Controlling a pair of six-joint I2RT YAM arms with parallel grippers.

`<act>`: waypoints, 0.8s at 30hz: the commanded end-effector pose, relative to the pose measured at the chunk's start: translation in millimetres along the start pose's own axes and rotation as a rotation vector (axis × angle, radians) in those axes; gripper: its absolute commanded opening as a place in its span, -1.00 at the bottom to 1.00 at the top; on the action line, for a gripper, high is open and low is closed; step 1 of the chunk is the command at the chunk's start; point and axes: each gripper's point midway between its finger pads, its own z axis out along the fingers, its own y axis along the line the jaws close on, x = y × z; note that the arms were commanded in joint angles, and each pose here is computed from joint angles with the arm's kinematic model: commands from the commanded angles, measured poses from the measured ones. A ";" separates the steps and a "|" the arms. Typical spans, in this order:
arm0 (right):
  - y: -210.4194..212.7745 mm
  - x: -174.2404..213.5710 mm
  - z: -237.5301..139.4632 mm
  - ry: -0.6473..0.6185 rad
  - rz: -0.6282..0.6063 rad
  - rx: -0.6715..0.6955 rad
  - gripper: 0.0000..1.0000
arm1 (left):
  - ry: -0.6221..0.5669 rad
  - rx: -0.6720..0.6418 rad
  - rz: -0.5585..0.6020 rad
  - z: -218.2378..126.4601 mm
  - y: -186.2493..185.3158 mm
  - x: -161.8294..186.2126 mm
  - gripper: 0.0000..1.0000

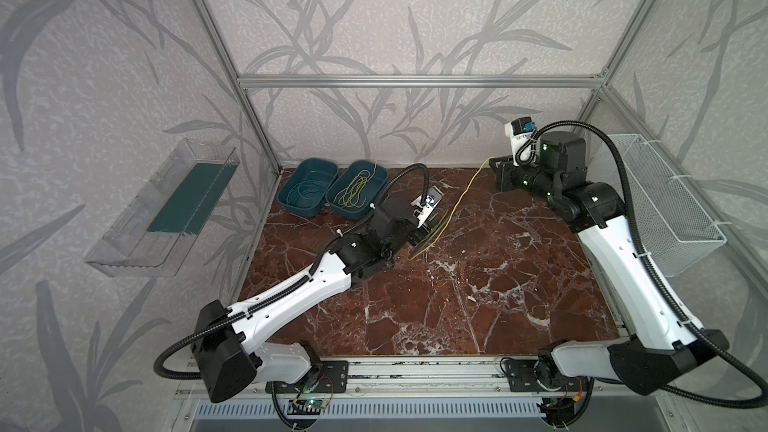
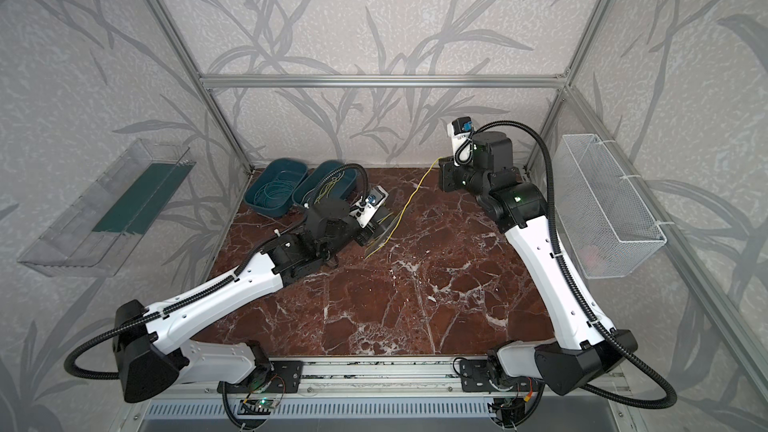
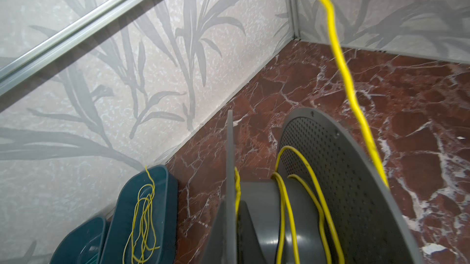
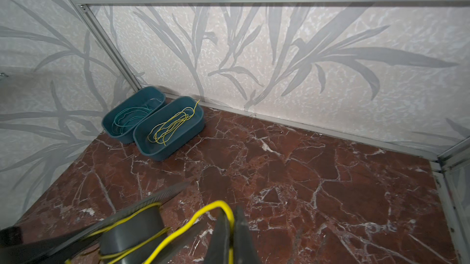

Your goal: Wrap the cables

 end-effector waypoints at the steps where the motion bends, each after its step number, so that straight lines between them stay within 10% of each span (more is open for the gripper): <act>1: 42.2 -18.4 -41.8 -0.139 0.012 -0.134 -1.00 | 0.049 -0.109 -0.041 16.0 22.8 -3.6 -1.00; 13: 123.5 -6.8 -103.5 -0.170 0.010 -0.389 -1.00 | 0.201 -0.189 -0.218 85.3 36.9 14.5 -1.00; 24: 100.2 -52.3 -128.2 -0.296 -0.032 -0.278 -1.00 | 0.222 -0.131 -0.296 86.1 36.9 32.9 -1.00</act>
